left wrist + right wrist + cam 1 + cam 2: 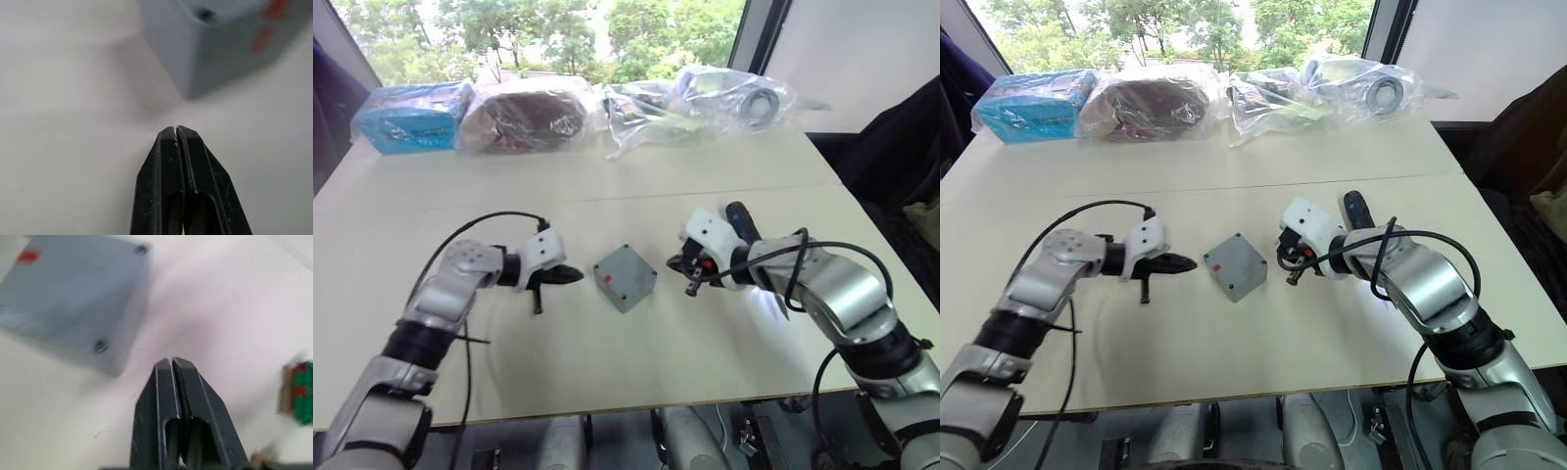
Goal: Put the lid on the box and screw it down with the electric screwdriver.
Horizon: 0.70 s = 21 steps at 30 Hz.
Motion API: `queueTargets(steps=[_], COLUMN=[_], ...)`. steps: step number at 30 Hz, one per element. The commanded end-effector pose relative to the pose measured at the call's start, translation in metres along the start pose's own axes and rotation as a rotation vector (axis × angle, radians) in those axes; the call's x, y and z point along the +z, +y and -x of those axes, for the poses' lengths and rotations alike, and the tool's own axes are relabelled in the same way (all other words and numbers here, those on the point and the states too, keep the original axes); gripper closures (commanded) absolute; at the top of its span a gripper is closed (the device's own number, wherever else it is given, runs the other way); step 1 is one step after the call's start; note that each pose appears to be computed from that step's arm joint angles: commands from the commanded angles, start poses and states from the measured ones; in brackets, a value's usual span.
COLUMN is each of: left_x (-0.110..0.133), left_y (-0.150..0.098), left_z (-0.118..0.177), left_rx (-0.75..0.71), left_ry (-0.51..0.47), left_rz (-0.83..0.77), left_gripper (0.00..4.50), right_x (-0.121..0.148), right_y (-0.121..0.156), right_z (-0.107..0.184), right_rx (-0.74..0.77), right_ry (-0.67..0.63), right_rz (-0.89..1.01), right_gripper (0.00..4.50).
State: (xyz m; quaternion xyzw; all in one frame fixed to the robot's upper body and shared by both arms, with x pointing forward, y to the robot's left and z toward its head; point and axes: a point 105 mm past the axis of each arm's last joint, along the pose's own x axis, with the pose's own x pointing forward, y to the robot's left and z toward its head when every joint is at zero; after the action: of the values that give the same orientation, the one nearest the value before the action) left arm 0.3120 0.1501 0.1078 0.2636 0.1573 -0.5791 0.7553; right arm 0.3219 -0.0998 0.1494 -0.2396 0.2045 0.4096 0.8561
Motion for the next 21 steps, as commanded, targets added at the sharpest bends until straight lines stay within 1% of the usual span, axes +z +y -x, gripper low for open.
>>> queueTargets(steps=[1, 8, 15, 21], left_x=[0.02, 0.033, 0.037, 0.038], left_y=[-0.009, -0.006, 0.003, 0.008], left_z=[0.001, -0.015, -0.016, -0.018], left_rx=[-0.038, -0.002, 0.019, 0.031], left_ry=[-0.055, -0.104, -0.116, -0.122], left_rz=[-0.033, -0.038, -0.058, -0.069], left_gripper=[4.5, 4.5, 4.5, 4.5], right_x=[0.014, 0.003, 0.0, 0.0], right_y=[0.005, 0.023, 0.04, 0.048], right_z=[-0.01, -0.029, -0.024, -0.02], right_rx=[0.014, 0.1, 0.164, 0.182], right_ry=[-0.051, -0.049, -0.044, -0.043], right_rz=[0.056, 0.041, 0.025, 0.019], right_gripper=[4.48, 4.48, 4.48, 4.48])
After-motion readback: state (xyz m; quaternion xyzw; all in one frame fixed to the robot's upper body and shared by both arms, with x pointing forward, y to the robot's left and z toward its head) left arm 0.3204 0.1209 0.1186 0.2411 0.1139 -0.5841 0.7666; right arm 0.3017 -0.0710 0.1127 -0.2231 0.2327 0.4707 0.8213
